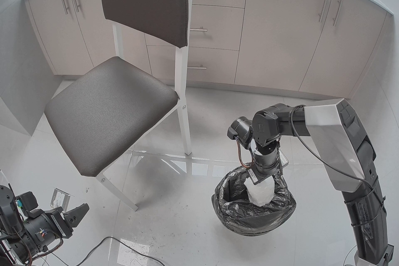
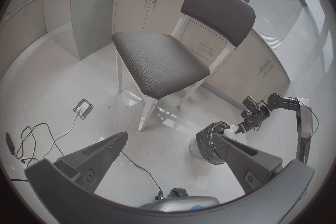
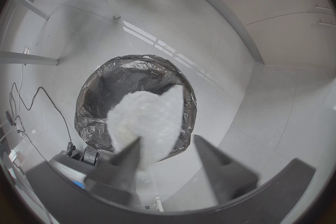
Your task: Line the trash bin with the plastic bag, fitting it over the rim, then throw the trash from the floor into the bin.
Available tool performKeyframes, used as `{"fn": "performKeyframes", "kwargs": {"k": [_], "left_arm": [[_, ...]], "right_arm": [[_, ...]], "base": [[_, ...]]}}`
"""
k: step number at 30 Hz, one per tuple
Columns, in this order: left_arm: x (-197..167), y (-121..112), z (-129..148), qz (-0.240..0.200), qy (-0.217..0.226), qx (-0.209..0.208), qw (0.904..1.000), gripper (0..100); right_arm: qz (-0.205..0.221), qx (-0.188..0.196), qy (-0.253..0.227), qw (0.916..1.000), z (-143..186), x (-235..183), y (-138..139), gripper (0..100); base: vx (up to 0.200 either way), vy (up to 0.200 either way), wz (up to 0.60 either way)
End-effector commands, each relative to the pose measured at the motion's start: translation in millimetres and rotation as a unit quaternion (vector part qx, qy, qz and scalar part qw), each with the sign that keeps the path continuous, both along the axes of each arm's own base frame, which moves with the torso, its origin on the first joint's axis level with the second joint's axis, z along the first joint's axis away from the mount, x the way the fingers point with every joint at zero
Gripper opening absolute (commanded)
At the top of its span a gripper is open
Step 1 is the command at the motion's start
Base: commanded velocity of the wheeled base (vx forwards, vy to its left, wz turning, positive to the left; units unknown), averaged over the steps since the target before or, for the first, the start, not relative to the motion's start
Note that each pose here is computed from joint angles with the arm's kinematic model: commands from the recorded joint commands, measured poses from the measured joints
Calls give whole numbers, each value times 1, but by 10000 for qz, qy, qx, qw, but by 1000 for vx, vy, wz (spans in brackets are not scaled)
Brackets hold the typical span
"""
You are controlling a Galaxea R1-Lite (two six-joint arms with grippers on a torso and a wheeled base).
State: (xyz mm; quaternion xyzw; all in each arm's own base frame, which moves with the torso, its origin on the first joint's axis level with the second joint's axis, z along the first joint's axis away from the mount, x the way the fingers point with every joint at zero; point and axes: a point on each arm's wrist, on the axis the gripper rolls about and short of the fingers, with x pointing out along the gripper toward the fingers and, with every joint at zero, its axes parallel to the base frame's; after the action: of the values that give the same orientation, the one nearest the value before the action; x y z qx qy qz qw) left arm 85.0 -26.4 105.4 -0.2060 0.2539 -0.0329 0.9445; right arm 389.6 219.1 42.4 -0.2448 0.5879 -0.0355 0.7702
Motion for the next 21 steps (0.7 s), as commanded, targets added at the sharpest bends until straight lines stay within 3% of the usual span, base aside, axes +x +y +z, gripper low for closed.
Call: {"fn": "performKeyframes", "kwargs": {"k": [1, 21], "left_arm": [[0, 0, 0, -2, 16, 3, 10000, 100], [0, 0, -1, -9, 39, 7, 10000, 100]], "right_arm": [[-33, -33, 60, 10000, -8, 0, 0, 100], [-114, -119, -18, 9999, -35, 5, 6, 100]], "base": [[0, 0, 0], [0, 0, 0]]}}
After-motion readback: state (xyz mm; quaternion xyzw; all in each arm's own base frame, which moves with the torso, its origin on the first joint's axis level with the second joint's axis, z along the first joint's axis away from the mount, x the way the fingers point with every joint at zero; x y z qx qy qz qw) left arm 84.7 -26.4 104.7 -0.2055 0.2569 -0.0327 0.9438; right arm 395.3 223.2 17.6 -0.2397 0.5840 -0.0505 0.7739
